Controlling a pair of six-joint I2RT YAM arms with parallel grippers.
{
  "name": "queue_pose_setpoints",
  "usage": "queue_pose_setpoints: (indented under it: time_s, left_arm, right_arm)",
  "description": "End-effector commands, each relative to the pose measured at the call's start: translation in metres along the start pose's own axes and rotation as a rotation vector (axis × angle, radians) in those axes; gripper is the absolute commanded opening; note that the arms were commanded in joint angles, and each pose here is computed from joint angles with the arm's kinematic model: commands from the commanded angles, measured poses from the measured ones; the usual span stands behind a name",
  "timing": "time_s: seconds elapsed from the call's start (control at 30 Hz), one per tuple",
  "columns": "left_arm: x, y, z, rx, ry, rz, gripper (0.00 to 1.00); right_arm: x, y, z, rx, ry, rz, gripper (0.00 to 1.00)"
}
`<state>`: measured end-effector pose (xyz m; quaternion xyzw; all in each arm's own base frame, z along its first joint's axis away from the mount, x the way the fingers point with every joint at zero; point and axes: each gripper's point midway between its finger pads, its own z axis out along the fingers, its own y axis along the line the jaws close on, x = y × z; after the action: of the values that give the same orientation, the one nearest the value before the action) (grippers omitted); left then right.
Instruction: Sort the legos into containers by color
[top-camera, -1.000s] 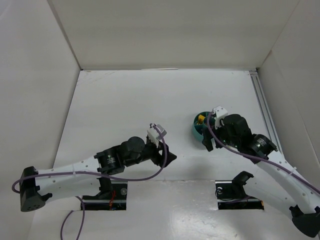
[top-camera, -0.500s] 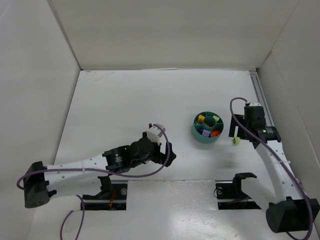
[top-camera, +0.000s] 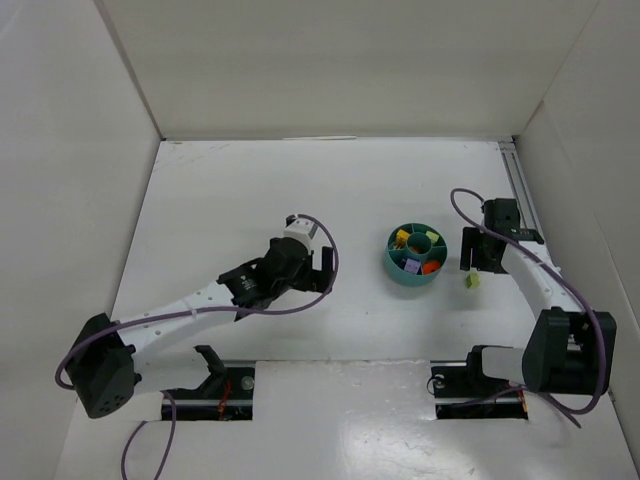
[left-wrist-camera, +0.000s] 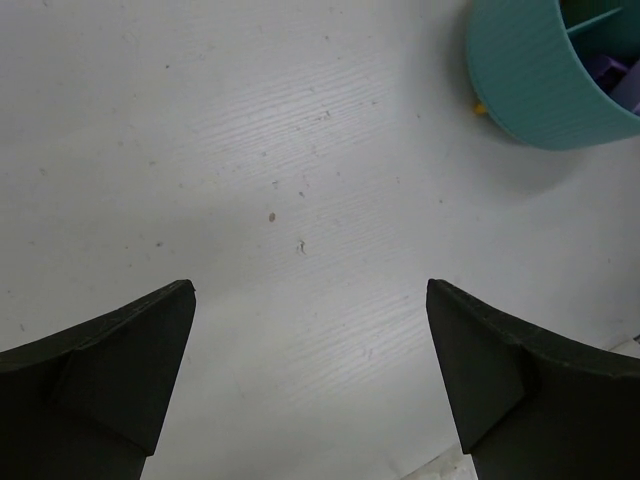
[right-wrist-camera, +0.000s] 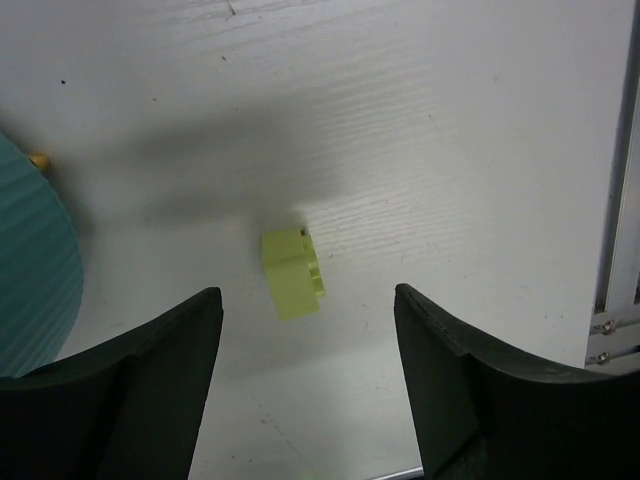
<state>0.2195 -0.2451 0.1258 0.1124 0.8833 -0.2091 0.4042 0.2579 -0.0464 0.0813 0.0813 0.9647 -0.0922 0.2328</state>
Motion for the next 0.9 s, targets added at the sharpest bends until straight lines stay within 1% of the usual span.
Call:
queue_pose_setpoints:
  time_s: [0.0,0.03,0.07,0.1,0.13,0.2,0.23,0.3,0.33,0.4,0.43,0.5,0.53,0.57,0.6,0.63,0.7,0.73,0.77,0.87]
  left_arm:
    - [-0.025,-0.004,0.005,0.035,-0.026,0.013,1.0]
    - [-0.029,0.0,0.006,0.03,-0.039,0.012,1.0]
    - [-0.027,0.006,0.011,0.022,-0.02,-0.001,1.0]
    - [-0.033,0.007,0.013,0.022,-0.023,-0.012,1.0]
    - [-0.037,0.009,0.014,0.024,-0.024,-0.021,1.0]
    - [-0.04,0.015,0.021,0.023,-0.013,-0.032,1.0]
    - [-0.04,0.015,0.021,0.023,-0.013,-0.032,1.0]
    - [-0.042,0.021,0.025,0.011,-0.005,-0.044,1.0]
    - [-0.042,0.021,0.025,0.01,-0.005,-0.044,1.0]
    - [-0.037,0.023,0.03,0.002,0.013,-0.043,1.0]
    - [-0.041,0.021,0.029,0.007,0.004,-0.044,0.98]
    - [-0.04,0.025,0.029,-0.005,0.011,-0.048,0.97]
    - [-0.044,0.023,0.028,-0.001,0.003,-0.049,0.97]
    - [-0.044,0.023,0.028,-0.001,0.002,-0.049,0.97]
    - [-0.044,0.023,0.028,-0.001,0.002,-0.049,0.97]
    - [-0.044,0.023,0.028,-0.001,0.002,-0.049,0.97]
    - [-0.052,0.024,0.026,0.0,-0.017,-0.056,0.97]
    - [-0.052,0.024,0.026,0.0,-0.017,-0.056,0.97]
    - [-0.052,0.024,0.026,0.0,-0.017,-0.056,0.97]
    - [-0.055,0.024,0.026,0.008,-0.023,-0.061,0.97]
  right_arm:
    - [-0.007,0.005,0.014,-0.038,-0.029,-0.013,0.74]
    - [0.0,0.005,0.018,-0.038,-0.016,-0.015,0.73]
    - [0.003,0.01,0.022,-0.063,-0.008,-0.03,0.72]
    - [-0.001,0.011,0.022,-0.073,-0.022,-0.028,0.72]
    - [0.007,0.011,0.027,-0.077,0.005,-0.036,0.7]
    - [0.011,0.013,0.032,-0.086,0.021,-0.038,0.69]
    - [0.014,0.015,0.035,-0.097,0.036,-0.052,0.66]
    - [0.016,0.015,0.037,-0.097,0.048,-0.054,0.58]
    - [0.016,0.017,0.037,-0.109,0.048,-0.053,0.49]
    - [0.02,0.018,0.038,-0.109,0.058,-0.042,0.38]
    - [0.02,0.018,0.038,-0.109,0.058,-0.042,0.29]
    - [0.019,0.017,0.034,-0.109,0.048,-0.053,0.21]
    - [0.007,0.019,0.029,-0.125,0.015,-0.049,0.19]
    - [0.005,0.019,0.024,-0.134,0.008,-0.061,0.15]
    - [0.0,0.019,0.019,-0.145,-0.007,-0.079,0.13]
    - [-0.019,0.019,0.006,-0.155,-0.078,-0.083,0.13]
    - [-0.034,0.025,-0.013,-0.202,-0.141,-0.091,0.13]
    - [-0.053,0.026,-0.031,-0.225,-0.223,-0.118,0.13]
    - [-0.061,0.034,-0.042,-0.278,-0.258,-0.122,0.13]
    - [-0.085,0.045,-0.071,-0.329,-0.362,-0.157,0.13]
